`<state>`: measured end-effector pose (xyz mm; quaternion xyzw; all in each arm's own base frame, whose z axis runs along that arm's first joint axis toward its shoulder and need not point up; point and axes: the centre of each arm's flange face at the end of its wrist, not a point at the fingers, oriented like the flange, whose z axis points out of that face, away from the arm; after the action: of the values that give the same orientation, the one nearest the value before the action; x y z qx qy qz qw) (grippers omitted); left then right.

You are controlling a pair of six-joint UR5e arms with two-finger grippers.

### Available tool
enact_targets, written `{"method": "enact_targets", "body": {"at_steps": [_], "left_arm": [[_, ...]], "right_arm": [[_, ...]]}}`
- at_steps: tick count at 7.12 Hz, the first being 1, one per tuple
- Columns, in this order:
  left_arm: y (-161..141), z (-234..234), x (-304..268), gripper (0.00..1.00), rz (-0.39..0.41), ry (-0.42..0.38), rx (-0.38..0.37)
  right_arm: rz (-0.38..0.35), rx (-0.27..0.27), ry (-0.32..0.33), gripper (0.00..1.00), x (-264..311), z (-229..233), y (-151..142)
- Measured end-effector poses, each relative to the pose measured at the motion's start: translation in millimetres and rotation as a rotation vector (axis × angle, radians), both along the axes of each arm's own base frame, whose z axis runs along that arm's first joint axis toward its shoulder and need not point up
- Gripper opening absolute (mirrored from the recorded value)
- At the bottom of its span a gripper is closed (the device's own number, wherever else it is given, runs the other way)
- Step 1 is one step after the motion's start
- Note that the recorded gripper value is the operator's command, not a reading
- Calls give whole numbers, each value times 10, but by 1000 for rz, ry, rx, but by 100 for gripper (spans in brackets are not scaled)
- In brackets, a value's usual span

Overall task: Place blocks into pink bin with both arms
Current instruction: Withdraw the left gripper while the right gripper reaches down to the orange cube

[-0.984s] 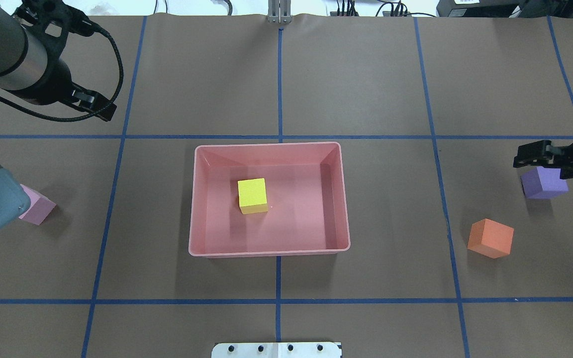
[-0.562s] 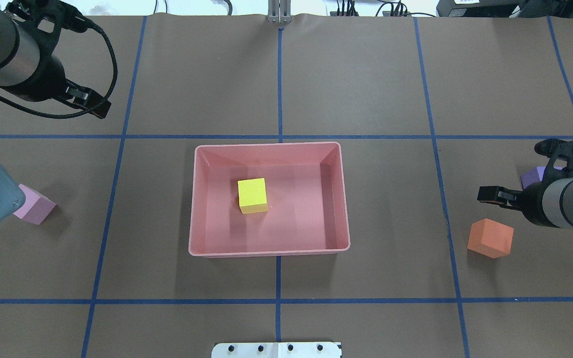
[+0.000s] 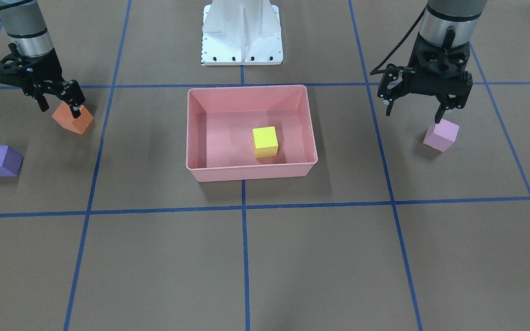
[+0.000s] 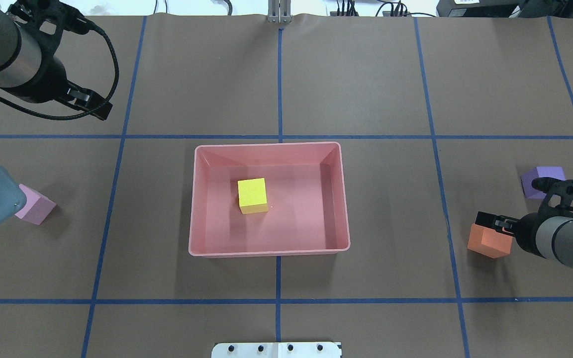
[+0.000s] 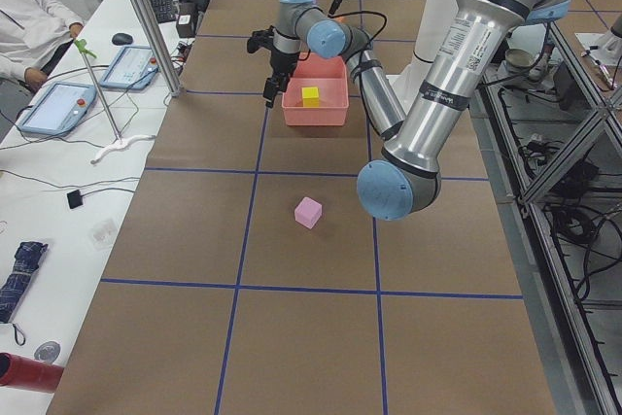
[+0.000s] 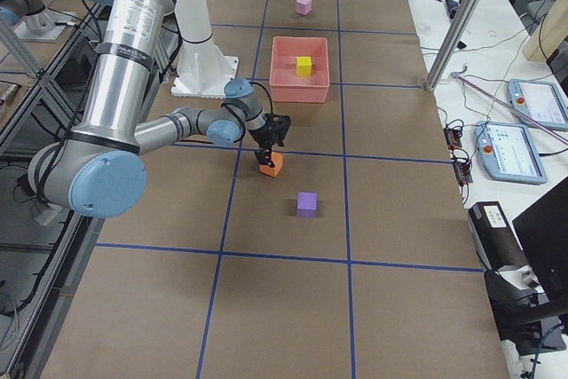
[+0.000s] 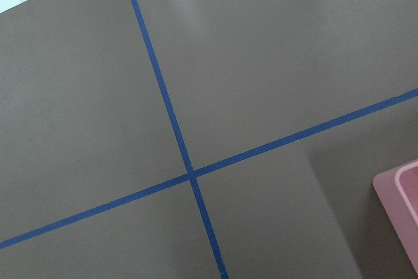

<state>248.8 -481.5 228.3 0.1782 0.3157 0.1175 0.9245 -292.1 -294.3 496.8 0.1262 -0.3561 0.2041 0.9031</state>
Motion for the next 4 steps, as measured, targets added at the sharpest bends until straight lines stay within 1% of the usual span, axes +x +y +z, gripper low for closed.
{"method": "enact_targets", "body": {"at_steps": [2, 4], "left_arm": [[4, -1, 7, 100, -1, 1, -1], [7, -1, 14, 100, -3, 3, -4]], "right_arm": [[0, 7, -2, 99, -70, 73, 14], [-15, 14, 27, 99, -163, 184, 87]]}}
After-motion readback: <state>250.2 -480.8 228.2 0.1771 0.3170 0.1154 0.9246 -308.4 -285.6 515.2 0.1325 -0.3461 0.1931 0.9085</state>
